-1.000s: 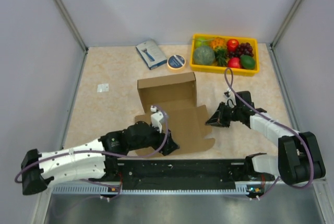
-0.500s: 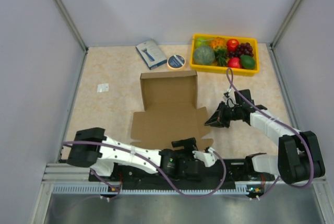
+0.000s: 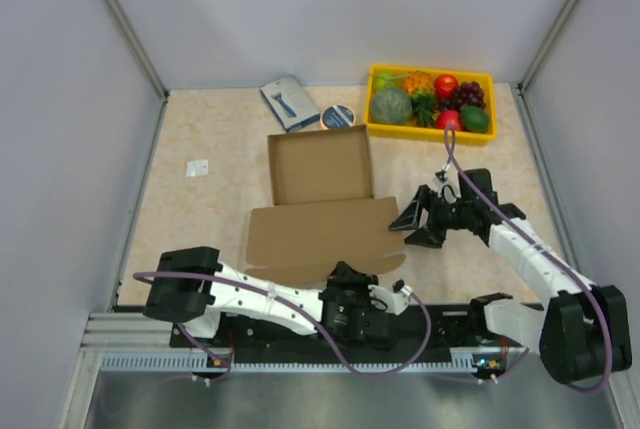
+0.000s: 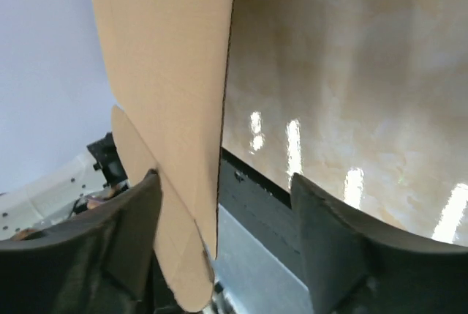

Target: Fold the paper box

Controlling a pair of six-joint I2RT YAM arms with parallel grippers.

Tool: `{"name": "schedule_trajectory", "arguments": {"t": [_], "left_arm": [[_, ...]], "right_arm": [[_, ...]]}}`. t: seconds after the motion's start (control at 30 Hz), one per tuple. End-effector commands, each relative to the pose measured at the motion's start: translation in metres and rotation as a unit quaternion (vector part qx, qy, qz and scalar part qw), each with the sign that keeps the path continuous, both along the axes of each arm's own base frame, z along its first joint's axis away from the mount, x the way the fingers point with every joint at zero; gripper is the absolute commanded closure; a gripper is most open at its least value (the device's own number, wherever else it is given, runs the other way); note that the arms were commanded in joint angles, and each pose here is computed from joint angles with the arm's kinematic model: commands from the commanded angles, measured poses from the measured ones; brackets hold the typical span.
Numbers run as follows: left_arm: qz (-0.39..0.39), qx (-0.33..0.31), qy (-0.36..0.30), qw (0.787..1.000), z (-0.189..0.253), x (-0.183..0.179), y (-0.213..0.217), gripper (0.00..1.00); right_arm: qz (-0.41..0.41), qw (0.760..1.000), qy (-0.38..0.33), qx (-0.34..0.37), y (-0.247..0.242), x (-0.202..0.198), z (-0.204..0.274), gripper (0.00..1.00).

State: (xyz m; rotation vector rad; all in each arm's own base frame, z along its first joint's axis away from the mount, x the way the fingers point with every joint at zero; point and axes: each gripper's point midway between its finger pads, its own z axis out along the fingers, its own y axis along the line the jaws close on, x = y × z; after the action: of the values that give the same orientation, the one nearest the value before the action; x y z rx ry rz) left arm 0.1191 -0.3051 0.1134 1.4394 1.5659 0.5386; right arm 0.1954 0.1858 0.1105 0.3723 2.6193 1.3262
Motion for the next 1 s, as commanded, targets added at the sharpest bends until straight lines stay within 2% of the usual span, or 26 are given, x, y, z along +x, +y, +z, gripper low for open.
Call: {"name": "schedule_trajectory", "arguments": {"t": [0.0, 0.03, 0.1, 0.13, 0.2, 0.23, 0.33, 0.37, 0.43, 0.47, 0.53, 0.57, 0.6, 0.63, 0.7, 0.73, 0.77, 0.8, 0.83, 0.87, 0.93, 0.97], "left_arm": [[0.034, -0.096, 0.004, 0.995, 0.067, -0.003, 0.000, 1.00], [0.043, -0.103, 0.009, 0.994, 0.093, -0.005, 0.005, 1.00], [0.062, -0.164, 0.050, 0.983, 0.122, -0.012, 0.006, 1.00], [0.054, -0.191, 0.092, 0.976, 0.140, -0.020, 0.000, 1.00], [0.058, -0.237, 0.139, 0.960, 0.162, -0.024, -0.001, 1.00], [0.044, -0.272, 0.204, 0.939, 0.178, -0.038, -0.012, 1.00], [0.074, -0.363, 0.281, 0.885, 0.213, -0.029, -0.024, 1.00], [0.099, -0.399, 0.319, 0.854, 0.218, -0.019, -0.029, 1.00], [0.128, -0.439, 0.352, 0.817, 0.226, -0.004, -0.033, 1.00], [0.155, -0.467, 0.377, 0.785, 0.229, 0.011, -0.035, 1.00], [0.173, -0.494, 0.401, 0.752, 0.234, 0.026, -0.040, 1.00], [0.210, -0.521, 0.400, 0.725, 0.236, 0.046, -0.036, 1.00], [0.211, -0.540, 0.407, 0.706, 0.246, 0.052, -0.040, 1.00], [0.217, -0.549, 0.411, 0.695, 0.245, 0.060, -0.045, 1.00], [0.252, -0.594, 0.416, 0.640, 0.253, 0.084, -0.049, 1.00], [0.256, -0.609, 0.421, 0.622, 0.255, 0.093, -0.054, 1.00], [0.280, -0.630, 0.423, 0.588, 0.255, 0.107, -0.054, 1.00], [0.297, -0.645, 0.419, 0.566, 0.258, 0.117, -0.054, 1.00], [0.332, -0.647, 0.402, 0.557, 0.246, 0.131, -0.052, 1.00], [0.362, -0.660, 0.386, 0.533, 0.243, 0.146, -0.045, 1.00], [0.409, -0.662, 0.364, 0.511, 0.229, 0.167, -0.037, 1.00], [0.436, -0.670, 0.356, 0.484, 0.223, 0.180, -0.029, 1.00]], "right_arm": [[-0.017, 0.990, -0.131, -0.051, -0.024, 0.025, 0.060, 0.23], [-0.026, 0.979, -0.193, -0.062, -0.032, 0.035, 0.095, 0.17], [-0.069, 0.965, -0.231, -0.102, -0.055, 0.044, 0.121, 0.12], [-0.077, 0.949, -0.283, -0.117, -0.062, 0.049, 0.155, 0.08], [-0.098, 0.933, -0.310, -0.155, -0.075, 0.056, 0.176, 0.06], [-0.097, 0.926, -0.322, -0.169, -0.079, 0.059, 0.190, 0.05], [-0.108, 0.914, -0.326, -0.215, -0.094, 0.063, 0.199, 0.03], [-0.122, 0.908, -0.325, -0.235, -0.103, 0.065, 0.198, 0.02], [-0.131, 0.903, -0.322, -0.253, -0.110, 0.066, 0.194, 0.01], [-0.134, 0.902, -0.317, -0.260, -0.112, 0.067, 0.190, 0.01], [-0.131, 0.904, -0.309, -0.266, -0.113, 0.066, 0.183, 0.01], [-0.133, 0.902, -0.311, -0.269, -0.115, 0.063, 0.182, 0.01], [-0.131, 0.901, -0.313, -0.272, -0.116, 0.060, 0.180, 0.01], [-0.121, 0.899, -0.316, -0.278, -0.116, 0.058, 0.178, 0.01], [-0.095, 0.897, -0.337, -0.270, -0.106, 0.047, 0.181, 0.01], [-0.072, 0.898, -0.347, -0.263, -0.098, 0.041, 0.178, 0.01], [-0.040, 0.898, -0.373, -0.232, -0.079, 0.033, 0.184, 0.01], [-0.022, 0.893, -0.399, -0.207, -0.068, 0.021, 0.192, 0.01], [-0.004, 0.898, -0.399, -0.184, -0.056, 0.013, 0.185, 0.01], [0.026, 0.897, -0.411, -0.161, -0.039, 0.000, 0.188, 0.01], [0.034, 0.889, -0.430, -0.154, -0.030, -0.012, 0.194, 0.01], [0.052, 0.881, -0.444, -0.156, -0.019, -0.021, 0.195, 0.01]]}}
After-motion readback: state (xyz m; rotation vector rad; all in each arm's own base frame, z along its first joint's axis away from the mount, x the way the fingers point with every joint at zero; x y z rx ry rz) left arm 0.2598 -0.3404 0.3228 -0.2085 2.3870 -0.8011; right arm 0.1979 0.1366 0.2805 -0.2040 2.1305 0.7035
